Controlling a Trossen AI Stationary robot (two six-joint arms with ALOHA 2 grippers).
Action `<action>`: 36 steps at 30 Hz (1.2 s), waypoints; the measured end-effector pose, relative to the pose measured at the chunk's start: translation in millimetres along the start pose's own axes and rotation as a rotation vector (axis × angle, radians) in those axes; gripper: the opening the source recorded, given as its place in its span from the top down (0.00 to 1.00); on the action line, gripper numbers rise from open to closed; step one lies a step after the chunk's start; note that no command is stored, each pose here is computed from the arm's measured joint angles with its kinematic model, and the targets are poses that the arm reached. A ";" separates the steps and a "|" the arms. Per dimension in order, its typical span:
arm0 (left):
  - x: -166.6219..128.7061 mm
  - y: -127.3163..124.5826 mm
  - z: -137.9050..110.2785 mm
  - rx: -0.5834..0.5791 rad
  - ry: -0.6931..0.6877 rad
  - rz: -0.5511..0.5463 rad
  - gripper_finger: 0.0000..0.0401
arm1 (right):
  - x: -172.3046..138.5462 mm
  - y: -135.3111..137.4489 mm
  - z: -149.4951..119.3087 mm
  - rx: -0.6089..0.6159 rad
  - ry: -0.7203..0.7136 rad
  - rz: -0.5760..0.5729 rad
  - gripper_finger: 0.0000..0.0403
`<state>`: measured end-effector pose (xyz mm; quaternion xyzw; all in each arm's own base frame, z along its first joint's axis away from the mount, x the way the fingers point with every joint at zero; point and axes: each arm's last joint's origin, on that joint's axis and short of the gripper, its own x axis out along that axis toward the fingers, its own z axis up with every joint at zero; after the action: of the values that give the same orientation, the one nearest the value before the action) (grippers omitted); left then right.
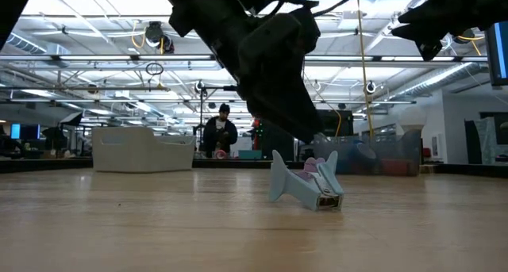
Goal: Pick and place Stapler, Stapler remover, tape
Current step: Put the purple staple remover into the white bin
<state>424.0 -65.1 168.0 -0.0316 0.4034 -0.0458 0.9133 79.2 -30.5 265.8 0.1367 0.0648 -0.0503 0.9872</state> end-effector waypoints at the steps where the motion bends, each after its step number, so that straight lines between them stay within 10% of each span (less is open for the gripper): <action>1: -0.2 -0.1 0.5 0.000 -0.004 -0.003 0.38 | 0.0 -0.1 0.0 -0.001 0.000 -0.002 0.68; 19: 19.2 12.8 -5.8 0.029 -0.007 -0.011 0.39 | 0.1 -0.5 -1.3 -0.003 0.011 -0.006 0.68; 36: 32.5 15.6 -12.9 0.043 0.002 -0.026 0.66 | 0.1 -1.2 -4.7 0.012 0.043 -0.012 0.68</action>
<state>437.2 -53.5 134.0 -0.0170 0.4026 -0.0662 0.9128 78.6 -30.3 261.0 0.1431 0.0866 -0.0537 0.9845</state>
